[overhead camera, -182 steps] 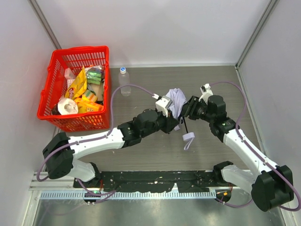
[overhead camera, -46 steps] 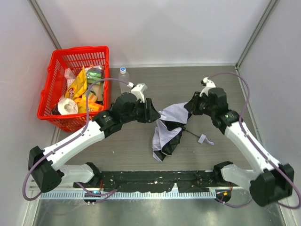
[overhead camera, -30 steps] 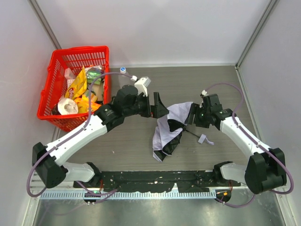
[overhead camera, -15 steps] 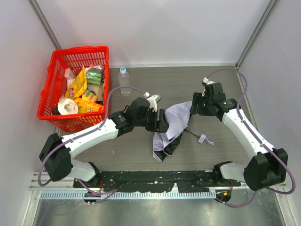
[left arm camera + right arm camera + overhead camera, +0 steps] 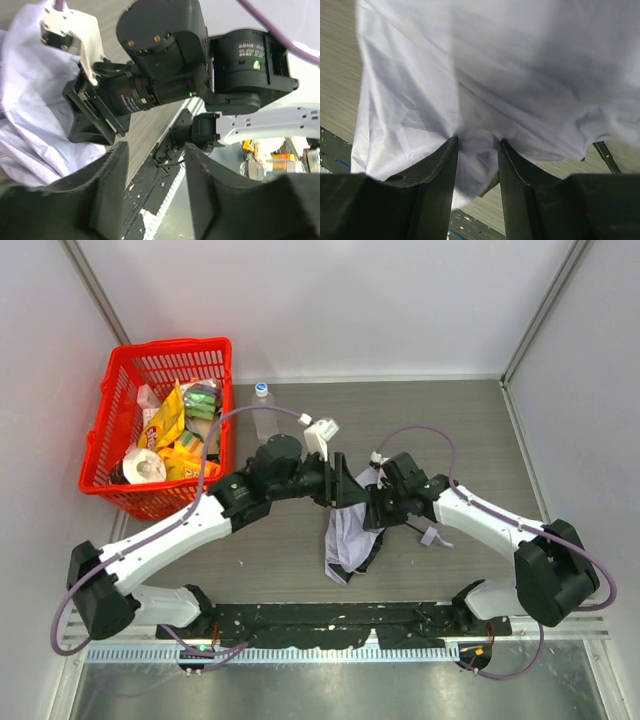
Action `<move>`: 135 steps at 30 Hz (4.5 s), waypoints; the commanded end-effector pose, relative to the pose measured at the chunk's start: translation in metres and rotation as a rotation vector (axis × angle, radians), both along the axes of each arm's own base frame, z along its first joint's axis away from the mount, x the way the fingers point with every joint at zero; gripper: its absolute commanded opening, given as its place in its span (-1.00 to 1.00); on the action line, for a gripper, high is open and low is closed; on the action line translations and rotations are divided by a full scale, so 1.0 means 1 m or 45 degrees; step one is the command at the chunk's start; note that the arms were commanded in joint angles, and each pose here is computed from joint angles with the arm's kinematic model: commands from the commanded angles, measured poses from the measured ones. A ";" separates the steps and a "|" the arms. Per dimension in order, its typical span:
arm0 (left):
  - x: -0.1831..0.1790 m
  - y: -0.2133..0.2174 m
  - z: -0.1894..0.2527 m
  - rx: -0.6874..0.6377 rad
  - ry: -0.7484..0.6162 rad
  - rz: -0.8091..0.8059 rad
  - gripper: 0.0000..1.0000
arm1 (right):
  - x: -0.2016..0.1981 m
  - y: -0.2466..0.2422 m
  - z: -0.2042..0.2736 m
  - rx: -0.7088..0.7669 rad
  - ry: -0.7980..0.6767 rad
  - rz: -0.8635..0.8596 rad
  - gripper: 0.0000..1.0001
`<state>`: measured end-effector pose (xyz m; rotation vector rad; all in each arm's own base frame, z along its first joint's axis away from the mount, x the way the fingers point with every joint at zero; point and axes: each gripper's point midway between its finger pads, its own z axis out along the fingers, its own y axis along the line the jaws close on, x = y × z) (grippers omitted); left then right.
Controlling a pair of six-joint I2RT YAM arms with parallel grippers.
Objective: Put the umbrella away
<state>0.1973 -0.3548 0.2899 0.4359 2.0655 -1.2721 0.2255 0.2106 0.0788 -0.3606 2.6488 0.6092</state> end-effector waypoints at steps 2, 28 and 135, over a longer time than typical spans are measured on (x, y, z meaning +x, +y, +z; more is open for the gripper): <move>-0.022 -0.034 -0.069 0.056 0.190 -0.145 -0.15 | 0.027 0.007 0.029 0.112 -0.137 -0.081 -0.14; -0.042 0.020 -0.235 0.286 0.418 0.095 -0.38 | 0.069 0.001 0.021 -0.268 -0.201 0.580 0.61; 0.023 0.083 -0.127 -0.039 0.356 0.666 0.26 | -0.028 0.043 -0.129 -0.075 0.443 1.071 -0.99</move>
